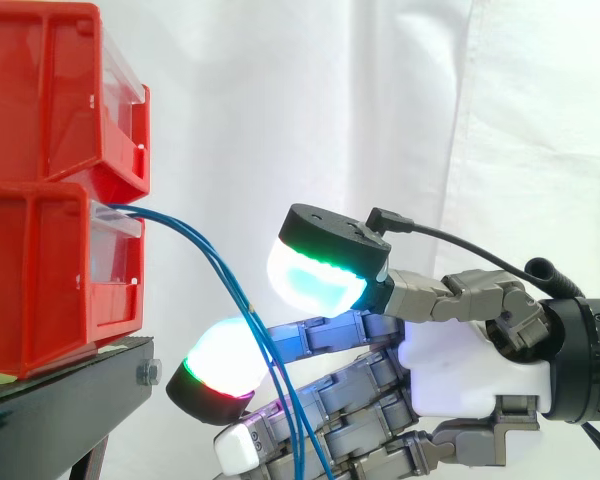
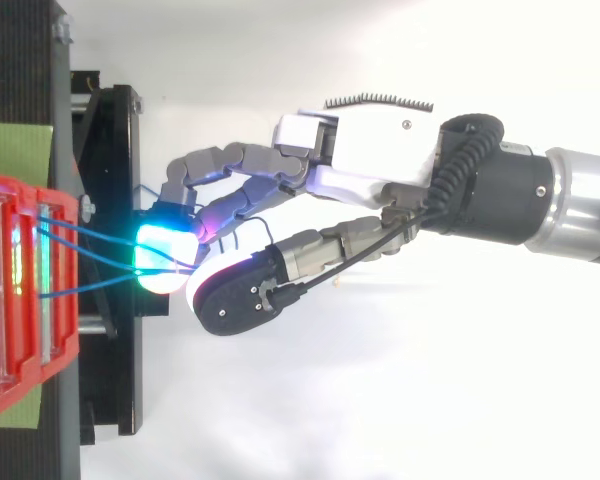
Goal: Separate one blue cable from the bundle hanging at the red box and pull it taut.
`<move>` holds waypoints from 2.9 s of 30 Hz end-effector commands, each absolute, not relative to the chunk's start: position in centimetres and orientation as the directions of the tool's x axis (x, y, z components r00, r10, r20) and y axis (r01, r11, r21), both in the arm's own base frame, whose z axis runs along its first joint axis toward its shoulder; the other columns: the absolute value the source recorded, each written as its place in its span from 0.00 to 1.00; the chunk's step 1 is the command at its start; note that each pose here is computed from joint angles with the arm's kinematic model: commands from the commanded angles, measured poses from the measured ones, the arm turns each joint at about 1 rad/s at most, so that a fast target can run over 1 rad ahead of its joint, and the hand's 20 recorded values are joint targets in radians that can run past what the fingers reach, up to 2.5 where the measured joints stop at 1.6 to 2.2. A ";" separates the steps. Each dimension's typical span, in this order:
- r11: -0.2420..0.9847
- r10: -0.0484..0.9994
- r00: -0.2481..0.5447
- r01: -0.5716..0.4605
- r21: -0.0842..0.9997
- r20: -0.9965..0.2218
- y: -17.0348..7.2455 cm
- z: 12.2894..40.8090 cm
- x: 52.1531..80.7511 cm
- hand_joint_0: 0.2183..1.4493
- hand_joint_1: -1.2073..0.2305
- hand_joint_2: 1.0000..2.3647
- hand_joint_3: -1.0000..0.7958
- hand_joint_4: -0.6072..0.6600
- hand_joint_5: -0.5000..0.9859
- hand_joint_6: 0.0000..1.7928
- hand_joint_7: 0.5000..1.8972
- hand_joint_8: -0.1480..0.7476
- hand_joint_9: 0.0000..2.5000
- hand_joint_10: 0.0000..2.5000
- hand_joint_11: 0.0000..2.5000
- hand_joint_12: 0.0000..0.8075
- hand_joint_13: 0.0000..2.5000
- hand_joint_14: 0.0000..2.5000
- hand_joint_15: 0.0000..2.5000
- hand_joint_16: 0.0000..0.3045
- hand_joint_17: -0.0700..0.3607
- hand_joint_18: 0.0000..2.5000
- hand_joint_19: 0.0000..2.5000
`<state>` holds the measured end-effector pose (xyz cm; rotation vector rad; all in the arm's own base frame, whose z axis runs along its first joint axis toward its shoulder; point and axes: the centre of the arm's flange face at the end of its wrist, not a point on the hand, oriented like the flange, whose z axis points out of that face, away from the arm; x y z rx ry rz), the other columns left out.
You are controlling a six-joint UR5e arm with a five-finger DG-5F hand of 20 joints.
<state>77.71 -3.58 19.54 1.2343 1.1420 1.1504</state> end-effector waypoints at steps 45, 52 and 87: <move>-0.033 0.997 0.073 -0.025 0.999 0.035 -2.9 19.7 77.8 0.37 0.31 0.00 0.32 0.61 0.21 0.49 0.39 0.60 0.34 0.01 0.26 0.46 0.31 0.01 0.15 0.14 0.38 0.25 0.12; -0.036 0.997 0.074 -0.024 0.999 0.037 -2.9 19.7 77.9 0.46 0.21 0.00 0.30 0.61 0.20 0.51 0.39 0.59 0.34 0.01 0.27 0.46 0.32 0.01 0.15 0.14 0.38 0.27 0.11; -0.028 0.998 0.054 0.068 0.997 0.025 -4.4 24.4 77.7 0.44 0.24 0.00 0.28 0.68 0.19 0.52 0.44 0.60 0.32 0.01 0.29 0.49 0.32 0.01 0.16 0.15 0.40 0.27 0.12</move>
